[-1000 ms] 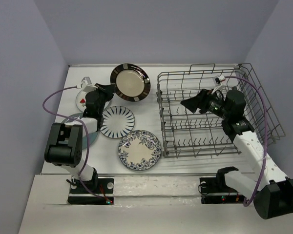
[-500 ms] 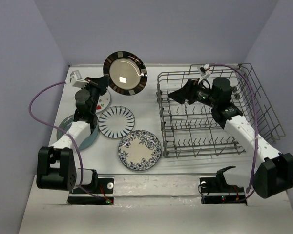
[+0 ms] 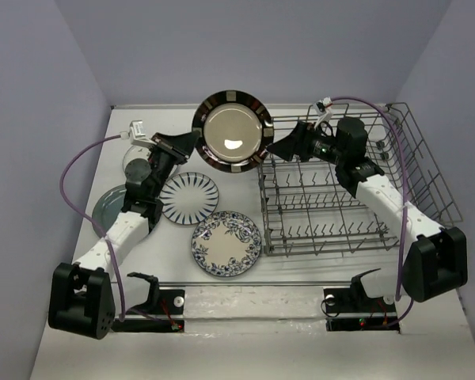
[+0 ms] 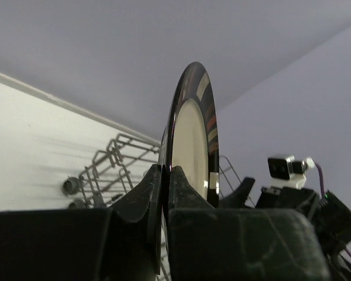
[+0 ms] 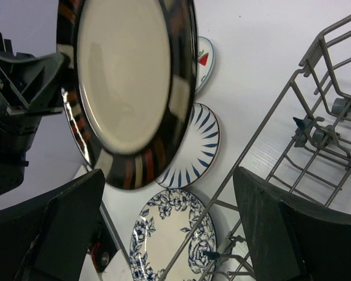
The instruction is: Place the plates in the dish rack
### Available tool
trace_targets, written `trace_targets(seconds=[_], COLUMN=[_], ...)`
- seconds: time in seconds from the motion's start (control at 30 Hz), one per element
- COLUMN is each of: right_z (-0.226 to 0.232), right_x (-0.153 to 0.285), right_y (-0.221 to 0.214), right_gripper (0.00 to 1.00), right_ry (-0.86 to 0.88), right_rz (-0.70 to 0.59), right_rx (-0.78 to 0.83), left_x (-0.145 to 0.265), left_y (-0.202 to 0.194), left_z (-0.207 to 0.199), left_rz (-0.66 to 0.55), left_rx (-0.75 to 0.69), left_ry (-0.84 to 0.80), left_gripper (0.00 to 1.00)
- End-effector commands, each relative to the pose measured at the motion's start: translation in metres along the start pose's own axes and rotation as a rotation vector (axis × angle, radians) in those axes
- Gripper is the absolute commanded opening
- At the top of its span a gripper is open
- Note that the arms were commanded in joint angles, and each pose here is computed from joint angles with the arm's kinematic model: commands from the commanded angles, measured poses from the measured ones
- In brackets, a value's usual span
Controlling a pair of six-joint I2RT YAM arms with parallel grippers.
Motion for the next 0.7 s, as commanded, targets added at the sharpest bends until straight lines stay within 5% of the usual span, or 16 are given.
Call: trace_targets(seconds=[0.0,0.27,0.37,0.4,0.47,0.5,0.6,0.67], right_z=[0.020,0.019,0.026,0.029,0.032,0.037,0.040,0.029], right_x=[-0.001,0.007,0.014,0.017,0.021,0.024,0.035,0.042], right_y=[0.027,0.013,0.014,0.013,0.016,0.019,0.026,0.032], right_gripper=[0.97,0.93,0.70,0.48,0.30,0.12,0.07,0.07], right_ry=[0.084,0.080,0.093,0.102,0.099,0.101,0.052,-0.064], right_rz=[-0.061,-0.075,-0.104,-0.115,-0.132,-0.142,-0.167,-0.200], right_rx=[0.094,0.077,0.073,0.065,0.062,0.063,0.079,0.091], left_x=[0.018,0.031,0.032,0.033,0.035,0.034,0.039,0.046], left_y=[-0.006,-0.024,-0.028,-0.030,-0.034,-0.036,-0.040,-0.039], left_z=[-0.095,-0.115,-0.118,-0.117,-0.116,-0.113,-0.110,-0.118], left_rz=[0.029,0.108,0.126,0.134,0.143,0.144,0.143,0.145], left_rx=[0.079,0.138,0.126,0.125,0.127,0.116,0.072,0.044], left_ry=[-0.348,-0.428,-0.433,-0.430,-0.423,-0.408,-0.376,-0.387], left_gripper=[0.06,0.06,0.06,0.06,0.06,0.06,0.10,0.34])
Point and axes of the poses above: each gripper's point midway between its finger pads, its own x axis back along the fingers, its own z axis along the line the jaws close on, y = z × x, the point moved 3 cm from there along x, back along the fingers, and after that the axes turned 10 degrees about x, right-handed, at the moved point
